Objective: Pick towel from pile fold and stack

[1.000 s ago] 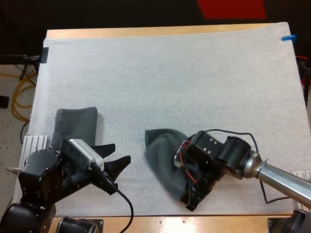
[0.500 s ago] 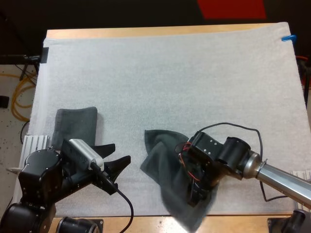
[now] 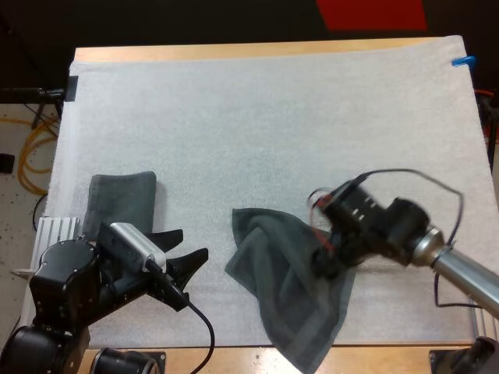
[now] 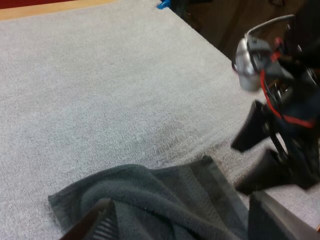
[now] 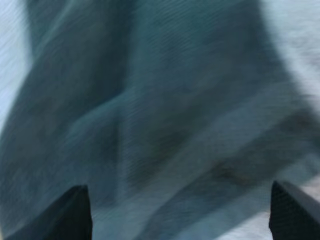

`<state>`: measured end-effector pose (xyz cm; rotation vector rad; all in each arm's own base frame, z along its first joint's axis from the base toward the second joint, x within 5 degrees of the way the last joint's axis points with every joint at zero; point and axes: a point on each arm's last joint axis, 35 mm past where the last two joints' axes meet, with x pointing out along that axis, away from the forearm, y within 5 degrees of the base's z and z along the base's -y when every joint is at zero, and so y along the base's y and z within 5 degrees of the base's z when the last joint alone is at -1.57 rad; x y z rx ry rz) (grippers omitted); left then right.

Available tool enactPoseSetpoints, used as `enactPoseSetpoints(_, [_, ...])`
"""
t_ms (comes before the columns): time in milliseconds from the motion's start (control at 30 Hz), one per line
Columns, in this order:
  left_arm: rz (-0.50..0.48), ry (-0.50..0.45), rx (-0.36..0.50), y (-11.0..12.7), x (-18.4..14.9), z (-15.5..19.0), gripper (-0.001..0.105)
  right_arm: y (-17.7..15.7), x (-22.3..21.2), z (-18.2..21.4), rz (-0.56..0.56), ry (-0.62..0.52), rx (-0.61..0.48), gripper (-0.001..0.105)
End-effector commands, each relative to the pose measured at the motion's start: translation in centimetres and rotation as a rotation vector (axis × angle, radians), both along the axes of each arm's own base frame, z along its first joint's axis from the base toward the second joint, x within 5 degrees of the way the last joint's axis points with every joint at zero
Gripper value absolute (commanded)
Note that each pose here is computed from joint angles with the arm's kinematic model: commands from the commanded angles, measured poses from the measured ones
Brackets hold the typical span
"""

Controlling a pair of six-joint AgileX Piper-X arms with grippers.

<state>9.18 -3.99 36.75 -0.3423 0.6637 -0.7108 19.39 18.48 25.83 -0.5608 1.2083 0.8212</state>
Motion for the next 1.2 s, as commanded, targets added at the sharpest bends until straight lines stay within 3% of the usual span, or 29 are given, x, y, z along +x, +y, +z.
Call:
enactPoseSetpoints(0, [0.002, -0.010, 0.005, 0.0, 0.0, 0.0, 0.054, -0.8, 0.8, -0.1, -0.059, -0.008, -0.009, 0.069])
enactPoseSetpoints(133, [0.002, -0.010, 0.005, 0.0, 0.0, 0.0, 0.054, -2.9, 2.5, -1.3, -0.162, 0.005, -0.034, 0.069])
enactPoseSetpoints(400, [0.005, 0.020, 0.006, 0.0, -0.2, -0.2, 0.054, -4.6, 3.5, -6.1, -0.264, 0.075, -0.077, 0.068])
enactPoseSetpoints(467, [0.005, 0.035, 0.009, 0.0, -0.2, -0.3, 0.054, -4.5, 3.6, -7.3, -0.272, 0.083, -0.081, 0.065])
enactPoseSetpoints(633, [0.005, 0.052, 0.013, 0.1, -0.4, -0.5, 0.054, -3.9, 4.5, -9.6, -0.300, 0.095, -0.073, 0.045])
enactPoseSetpoints(1067, [0.005, 0.052, 0.013, 0.1, -0.4, -0.5, 0.054, -3.4, 5.0, -13.4, -0.315, 0.209, -0.083, 0.044])
enactPoseSetpoints(1167, [0.005, 0.052, 0.013, 0.1, -0.4, -0.5, 0.054, -3.4, 5.0, -13.4, -0.313, 0.220, -0.077, 0.030])
